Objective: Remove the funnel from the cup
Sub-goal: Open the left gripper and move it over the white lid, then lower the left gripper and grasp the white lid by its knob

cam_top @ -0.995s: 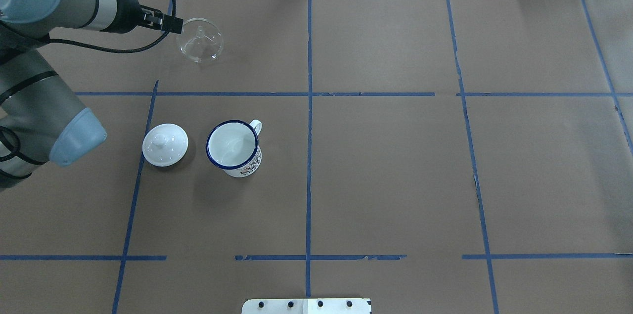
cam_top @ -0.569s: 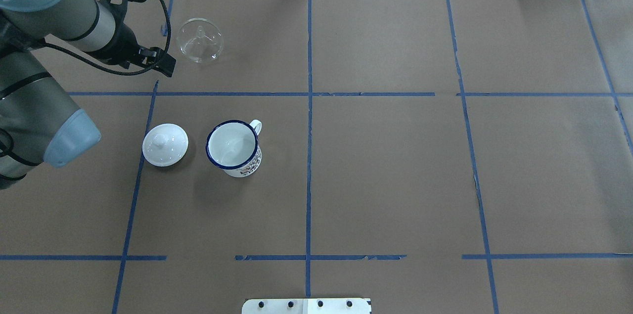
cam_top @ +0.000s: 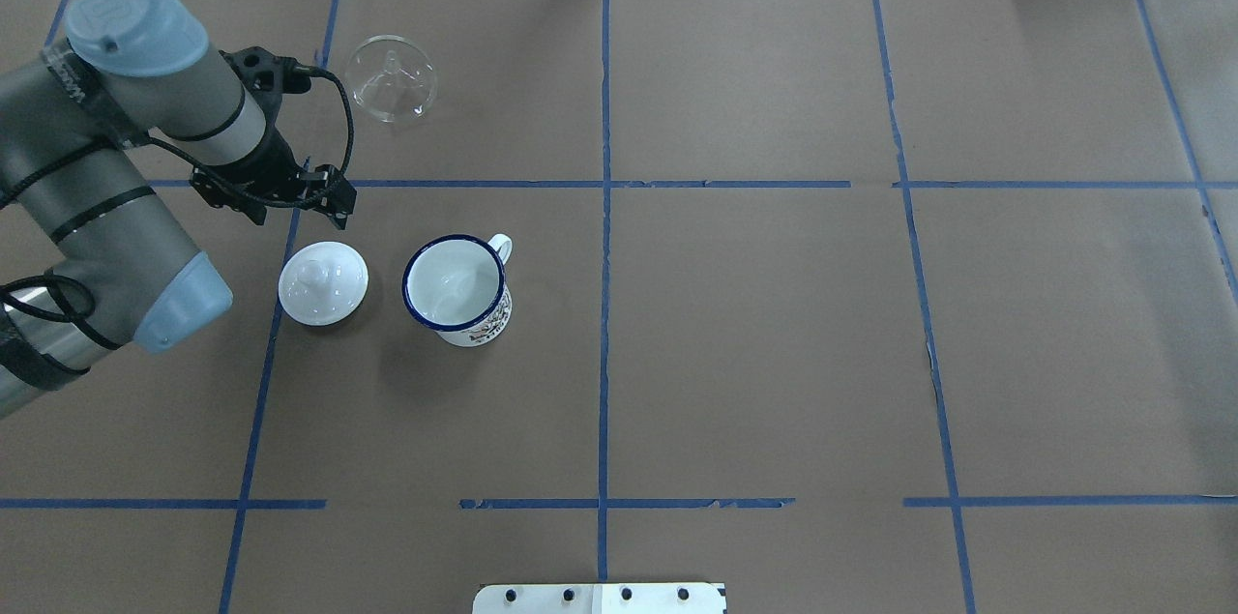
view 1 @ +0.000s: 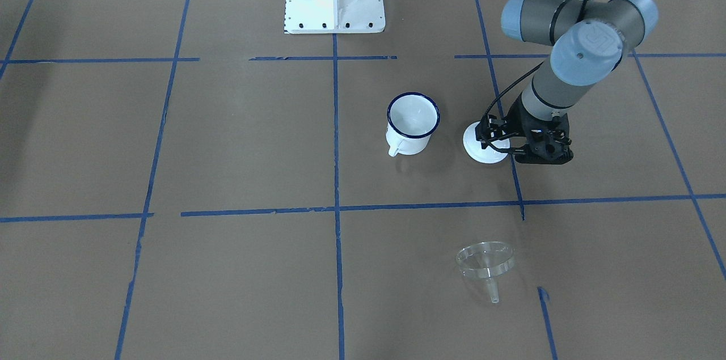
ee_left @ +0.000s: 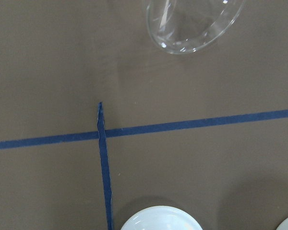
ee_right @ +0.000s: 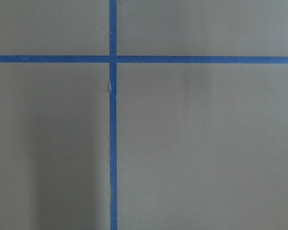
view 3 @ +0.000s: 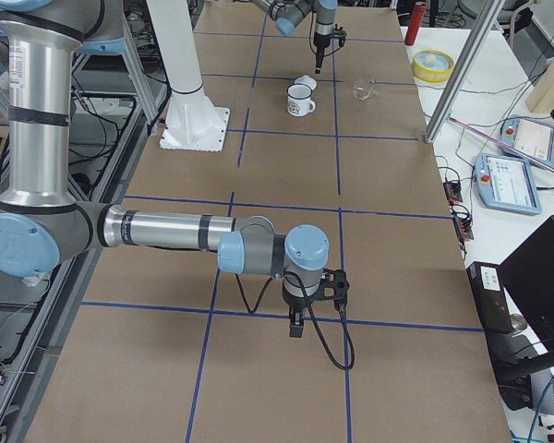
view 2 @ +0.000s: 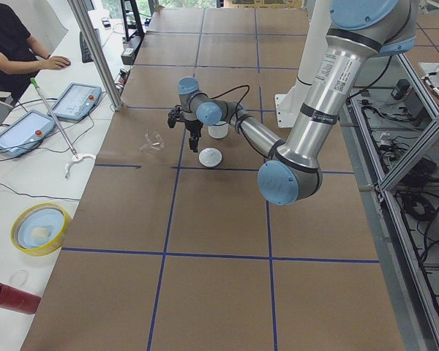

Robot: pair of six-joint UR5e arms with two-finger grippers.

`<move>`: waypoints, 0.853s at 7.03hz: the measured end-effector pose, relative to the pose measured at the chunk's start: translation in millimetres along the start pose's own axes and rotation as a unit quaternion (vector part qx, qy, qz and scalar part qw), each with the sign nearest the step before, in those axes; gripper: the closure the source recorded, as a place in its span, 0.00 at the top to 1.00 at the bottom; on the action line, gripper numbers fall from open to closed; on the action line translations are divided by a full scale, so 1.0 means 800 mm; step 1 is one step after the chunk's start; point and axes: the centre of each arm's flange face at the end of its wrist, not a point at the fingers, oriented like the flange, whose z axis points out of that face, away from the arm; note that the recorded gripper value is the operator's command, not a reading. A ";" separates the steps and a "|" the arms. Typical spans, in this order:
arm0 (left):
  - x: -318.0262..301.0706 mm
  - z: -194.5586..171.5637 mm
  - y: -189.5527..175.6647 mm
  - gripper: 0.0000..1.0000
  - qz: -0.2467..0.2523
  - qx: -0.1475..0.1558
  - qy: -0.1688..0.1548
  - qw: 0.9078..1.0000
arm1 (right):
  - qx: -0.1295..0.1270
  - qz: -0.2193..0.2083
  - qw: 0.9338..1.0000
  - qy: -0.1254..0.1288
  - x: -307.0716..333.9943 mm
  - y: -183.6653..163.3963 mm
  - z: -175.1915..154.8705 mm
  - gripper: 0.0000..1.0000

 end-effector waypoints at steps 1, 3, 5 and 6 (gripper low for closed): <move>0.011 0.015 0.012 1.00 -0.015 -0.007 0.002 1.000 | 0.000 0.000 1.000 0.000 0.000 0.000 0.000 1.00; 0.015 0.028 0.024 1.00 -0.026 -0.011 0.002 1.000 | 0.000 0.000 1.000 0.000 0.000 0.000 0.000 1.00; -0.003 0.041 0.031 0.80 -0.025 -0.010 0.004 1.000 | 0.000 0.000 1.000 0.000 0.000 0.000 -0.001 1.00; -0.014 0.045 0.035 0.65 -0.022 -0.006 0.010 1.000 | 0.000 0.000 1.000 0.000 0.000 0.000 0.000 1.00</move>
